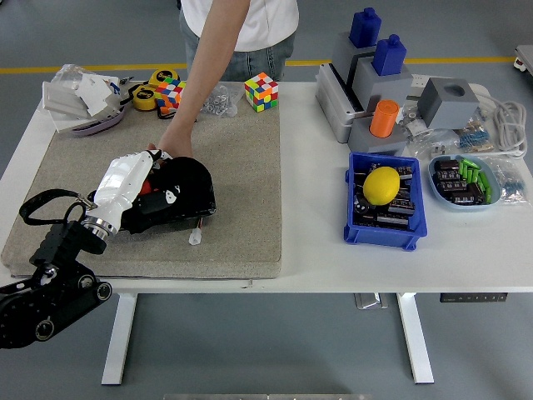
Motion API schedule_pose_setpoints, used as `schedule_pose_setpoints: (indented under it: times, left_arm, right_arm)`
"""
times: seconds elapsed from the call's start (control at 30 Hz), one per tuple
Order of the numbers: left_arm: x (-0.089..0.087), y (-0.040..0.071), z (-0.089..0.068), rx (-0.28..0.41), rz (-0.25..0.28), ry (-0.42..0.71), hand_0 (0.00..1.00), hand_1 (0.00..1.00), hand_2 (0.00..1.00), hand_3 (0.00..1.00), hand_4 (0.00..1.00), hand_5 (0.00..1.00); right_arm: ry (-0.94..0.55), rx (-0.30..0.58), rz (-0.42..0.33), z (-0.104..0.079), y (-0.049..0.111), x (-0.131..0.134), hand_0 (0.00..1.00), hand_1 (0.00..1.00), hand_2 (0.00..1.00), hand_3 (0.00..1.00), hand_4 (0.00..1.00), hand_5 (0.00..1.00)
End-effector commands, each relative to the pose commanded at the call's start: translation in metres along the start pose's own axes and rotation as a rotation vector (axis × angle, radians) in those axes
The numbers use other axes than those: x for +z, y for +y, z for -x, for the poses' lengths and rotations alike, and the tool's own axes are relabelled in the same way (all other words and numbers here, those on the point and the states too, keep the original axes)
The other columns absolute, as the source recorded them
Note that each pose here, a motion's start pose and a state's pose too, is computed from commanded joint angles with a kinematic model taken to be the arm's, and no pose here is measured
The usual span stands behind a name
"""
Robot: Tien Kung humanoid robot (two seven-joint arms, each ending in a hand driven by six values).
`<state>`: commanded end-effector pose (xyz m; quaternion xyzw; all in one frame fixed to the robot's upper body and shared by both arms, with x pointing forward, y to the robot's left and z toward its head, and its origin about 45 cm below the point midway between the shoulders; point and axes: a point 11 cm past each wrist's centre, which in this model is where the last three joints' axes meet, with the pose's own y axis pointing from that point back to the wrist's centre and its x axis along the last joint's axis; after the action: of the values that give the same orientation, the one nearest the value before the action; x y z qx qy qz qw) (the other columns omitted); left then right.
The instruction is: Pick the rag up,wipe the panel,place it on the desk
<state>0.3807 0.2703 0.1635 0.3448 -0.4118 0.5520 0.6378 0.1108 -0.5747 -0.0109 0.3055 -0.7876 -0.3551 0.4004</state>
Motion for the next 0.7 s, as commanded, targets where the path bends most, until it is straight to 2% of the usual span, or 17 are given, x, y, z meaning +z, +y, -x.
schedule_pose_setpoints:
  times: [0.33, 0.7]
  left_arm:
    - [0.011, -0.002, 0.007, -0.020, 0.023, -0.007, 0.195, 0.070, 0.254, 0.567, 0.519, 0.165]
    - [-0.012, 0.006, 0.005, -0.022, -0.023, -0.032, 0.195, 0.071, 0.256, 0.568, 0.523, 0.170]
  right_arm:
    - [0.002, 0.002, 0.005, -0.001, 0.000, 0.002, 0.744, 0.645, 0.692, 0.593, 0.960, 0.582]
    - [-0.001, 0.006, 0.010, -0.003, 0.000, 0.004, 0.743, 0.645, 0.692, 0.593, 0.960, 0.582]
